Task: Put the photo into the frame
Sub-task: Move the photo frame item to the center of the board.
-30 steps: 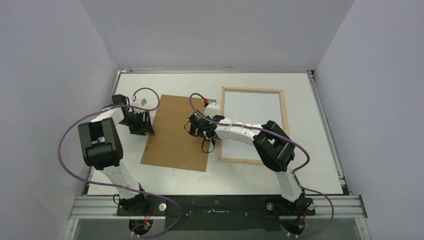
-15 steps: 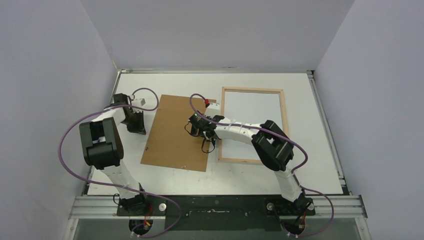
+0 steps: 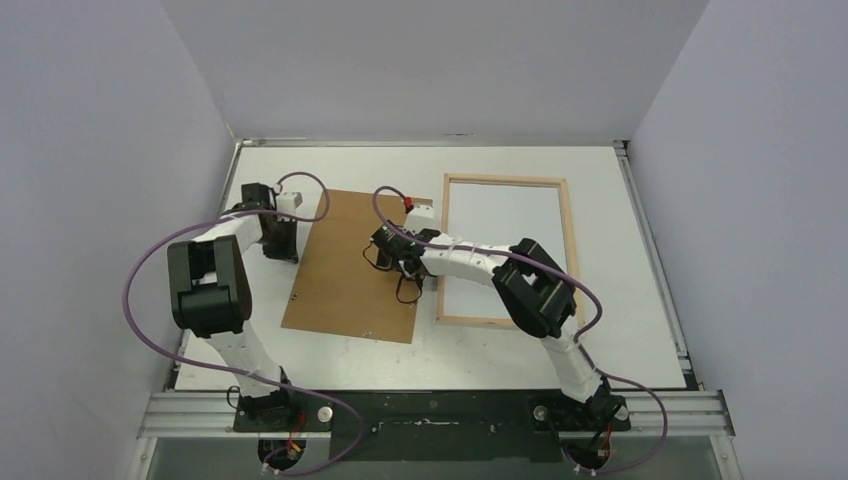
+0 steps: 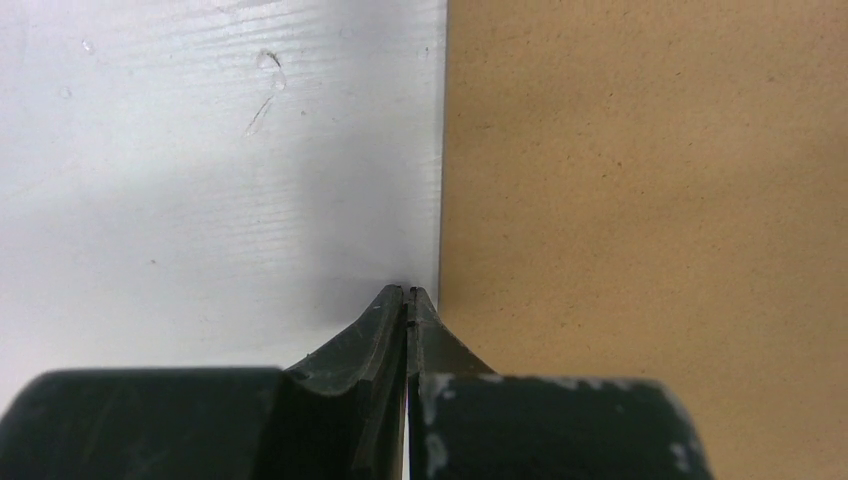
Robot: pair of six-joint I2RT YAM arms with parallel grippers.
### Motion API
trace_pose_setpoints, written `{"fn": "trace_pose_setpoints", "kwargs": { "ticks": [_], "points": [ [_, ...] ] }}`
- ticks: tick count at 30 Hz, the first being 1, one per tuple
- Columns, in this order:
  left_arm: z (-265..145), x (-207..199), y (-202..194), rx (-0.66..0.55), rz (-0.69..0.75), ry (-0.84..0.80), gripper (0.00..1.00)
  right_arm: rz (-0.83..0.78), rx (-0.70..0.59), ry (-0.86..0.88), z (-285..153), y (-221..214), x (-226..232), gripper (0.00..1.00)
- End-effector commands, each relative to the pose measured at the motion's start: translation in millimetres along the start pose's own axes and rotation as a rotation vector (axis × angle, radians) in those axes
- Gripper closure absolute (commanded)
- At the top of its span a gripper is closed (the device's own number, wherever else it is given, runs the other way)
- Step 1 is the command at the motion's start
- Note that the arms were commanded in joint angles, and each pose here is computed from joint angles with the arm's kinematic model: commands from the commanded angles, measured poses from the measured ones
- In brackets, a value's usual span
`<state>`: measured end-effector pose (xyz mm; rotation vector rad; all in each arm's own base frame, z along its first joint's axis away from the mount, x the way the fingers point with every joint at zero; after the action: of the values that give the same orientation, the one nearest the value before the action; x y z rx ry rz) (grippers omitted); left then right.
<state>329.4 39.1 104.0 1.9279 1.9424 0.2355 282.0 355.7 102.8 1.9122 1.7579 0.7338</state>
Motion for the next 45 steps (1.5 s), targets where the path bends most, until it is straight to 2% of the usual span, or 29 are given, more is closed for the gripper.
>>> {"fn": "trace_pose_setpoints", "kwargs": {
  "ticks": [1,13,17,24,29,34,45],
  "points": [
    [17,-5,-19,0.068,-0.007,0.008,1.00,-0.011,-0.017,-0.051,7,-2,9,0.06],
    [21,-12,-22,0.082,0.005,-0.015,1.00,-0.065,0.024,-0.152,14,-21,16,0.00],
    [25,-15,-23,0.098,-0.001,-0.033,1.00,-0.031,0.040,-0.046,5,-14,28,0.00],
    [24,-19,-24,0.106,-0.007,-0.058,1.00,0.085,0.032,0.229,-32,23,53,0.00],
    [23,-28,-26,0.134,0.002,-0.102,1.00,0.161,0.004,0.349,-57,46,58,0.00],
    [25,-29,-29,0.147,0.004,-0.117,1.00,0.191,-0.023,0.406,-75,60,61,0.00],
    [27,-42,-30,0.172,0.026,-0.172,1.00,0.235,-0.050,0.410,-94,65,46,0.00]
  ]
}}
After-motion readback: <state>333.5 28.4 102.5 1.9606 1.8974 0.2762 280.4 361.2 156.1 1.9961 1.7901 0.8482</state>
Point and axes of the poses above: each gripper's point midway between its finger pads, its own z axis out along the fingers, its own x axis along the line the jaws close on, y = z × x, the point moved 10 cm from there along -z, back along the fingers, and after that the axes turned 5 degrees about -z, right-handed, at the moved point
